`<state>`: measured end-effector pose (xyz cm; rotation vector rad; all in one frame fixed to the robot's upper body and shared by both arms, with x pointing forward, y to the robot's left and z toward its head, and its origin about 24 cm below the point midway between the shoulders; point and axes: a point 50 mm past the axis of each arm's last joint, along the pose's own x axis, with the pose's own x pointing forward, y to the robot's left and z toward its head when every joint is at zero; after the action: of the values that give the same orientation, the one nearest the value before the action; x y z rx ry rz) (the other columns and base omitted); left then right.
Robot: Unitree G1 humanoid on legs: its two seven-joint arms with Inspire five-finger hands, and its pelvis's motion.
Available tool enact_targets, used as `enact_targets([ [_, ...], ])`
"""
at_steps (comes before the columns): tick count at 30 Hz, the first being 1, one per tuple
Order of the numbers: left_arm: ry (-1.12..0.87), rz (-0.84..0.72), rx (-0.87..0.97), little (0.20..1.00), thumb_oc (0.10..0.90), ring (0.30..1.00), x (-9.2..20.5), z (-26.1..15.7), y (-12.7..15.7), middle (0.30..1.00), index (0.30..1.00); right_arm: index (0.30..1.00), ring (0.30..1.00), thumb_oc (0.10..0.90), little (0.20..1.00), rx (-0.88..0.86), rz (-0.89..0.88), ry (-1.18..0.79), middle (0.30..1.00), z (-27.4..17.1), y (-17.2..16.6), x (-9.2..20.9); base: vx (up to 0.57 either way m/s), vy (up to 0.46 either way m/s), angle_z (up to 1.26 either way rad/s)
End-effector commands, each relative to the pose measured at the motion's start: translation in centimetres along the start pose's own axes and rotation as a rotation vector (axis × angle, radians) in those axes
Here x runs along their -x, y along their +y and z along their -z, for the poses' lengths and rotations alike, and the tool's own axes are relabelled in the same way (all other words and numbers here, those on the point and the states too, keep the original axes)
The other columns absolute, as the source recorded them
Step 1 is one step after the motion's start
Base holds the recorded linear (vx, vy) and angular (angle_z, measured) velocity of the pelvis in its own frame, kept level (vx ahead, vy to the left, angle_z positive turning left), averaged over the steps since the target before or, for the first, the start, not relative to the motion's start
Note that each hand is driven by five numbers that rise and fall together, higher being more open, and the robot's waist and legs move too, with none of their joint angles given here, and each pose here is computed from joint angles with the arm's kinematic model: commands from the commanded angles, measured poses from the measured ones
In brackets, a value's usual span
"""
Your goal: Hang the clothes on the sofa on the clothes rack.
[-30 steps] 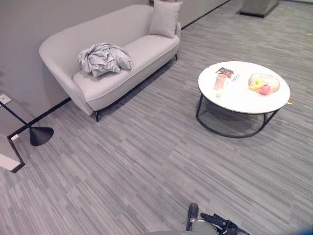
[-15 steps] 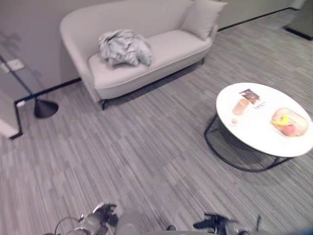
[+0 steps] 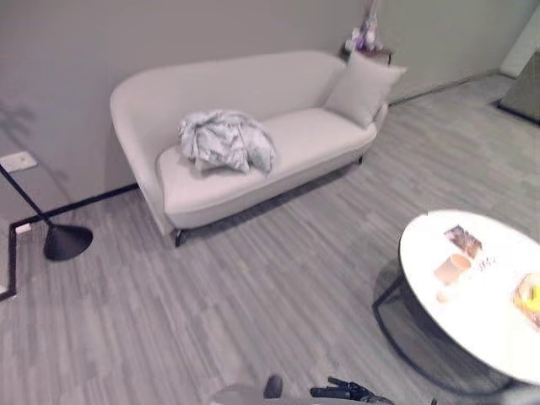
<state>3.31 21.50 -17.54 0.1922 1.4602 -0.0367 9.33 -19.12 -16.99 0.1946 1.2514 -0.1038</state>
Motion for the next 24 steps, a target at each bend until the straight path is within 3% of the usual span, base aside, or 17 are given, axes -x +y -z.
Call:
enact_targets([
  [1, -0.121, 0.008, -0.167, 0.900, 0.800, 0.900, 0.0, -3.4, 0.0, 0.900, 0.900, 0.900, 0.900, 0.800, 0.900, -0.137, 0.047, 0.019, 0.900, 0.9, -1.0, 0.2, 0.33, -0.028, 0.27],
  [7, -0.209, 0.038, -0.309, 0.900, 0.800, 0.900, 0.1, -6.3, -1.6, 0.900, 0.900, 0.900, 0.900, 0.800, 0.900, -0.366, 0.037, -0.009, 0.900, 0.5, -1.1, 0.2, 0.38, -0.059, 0.51],
  [14, -0.121, 0.040, -0.213, 0.900, 0.800, 0.900, -0.1, -3.4, -1.1, 0.900, 0.900, 0.900, 0.900, 0.800, 0.900, -0.342, -0.014, -0.041, 0.900, -0.9, 0.0, -0.1, 0.42, -0.018, 0.43],
  [16, -0.071, 0.009, -0.164, 0.900, 0.800, 0.900, 0.0, -1.9, -0.3, 0.900, 0.900, 0.900, 0.900, 0.800, 0.900, -0.225, -0.023, -0.018, 0.900, -1.0, 0.0, -0.1, 0.51, -0.063, 0.35],
  [18, -0.064, -0.002, -0.182, 0.900, 0.800, 0.900, 0.0, -1.7, 0.1, 0.900, 0.900, 0.900, 0.900, 0.800, 0.900, 0.018, -0.031, -0.015, 0.900, -1.7, 0.4, -0.2, 0.53, -0.034, 0.25],
  [21, -0.085, 0.003, -0.241, 0.900, 0.800, 0.900, 0.0, -2.4, -0.3, 0.900, 0.900, 0.900, 0.900, 0.800, 0.900, 0.110, -0.042, -0.036, 0.900, -2.5, 1.0, -0.3, 0.28, -0.009, 0.33],
  [22, -0.134, -0.021, -0.284, 0.900, 0.800, 0.900, 0.0, -3.5, 0.0, 0.900, 0.900, 0.900, 0.900, 0.800, 0.900, 0.221, -0.068, -0.094, 0.900, -4.3, 2.1, -0.3, 0.35, -0.034, 0.50],
  [23, -0.134, -0.022, -0.285, 0.900, 0.800, 0.900, 0.0, -3.6, 0.1, 0.900, 0.900, 0.900, 0.900, 0.800, 0.900, 0.221, -0.068, -0.095, 0.900, -4.3, 2.2, -0.3, 0.36, -0.116, 0.32],
  [24, -0.190, -0.044, -0.296, 0.900, 0.800, 0.900, 0.2, -5.3, 0.6, 0.900, 0.900, 0.900, 0.900, 0.800, 0.900, 0.309, -0.083, -0.182, 0.900, -7.2, 3.5, -0.2, 0.14, -0.092, -0.06],
])
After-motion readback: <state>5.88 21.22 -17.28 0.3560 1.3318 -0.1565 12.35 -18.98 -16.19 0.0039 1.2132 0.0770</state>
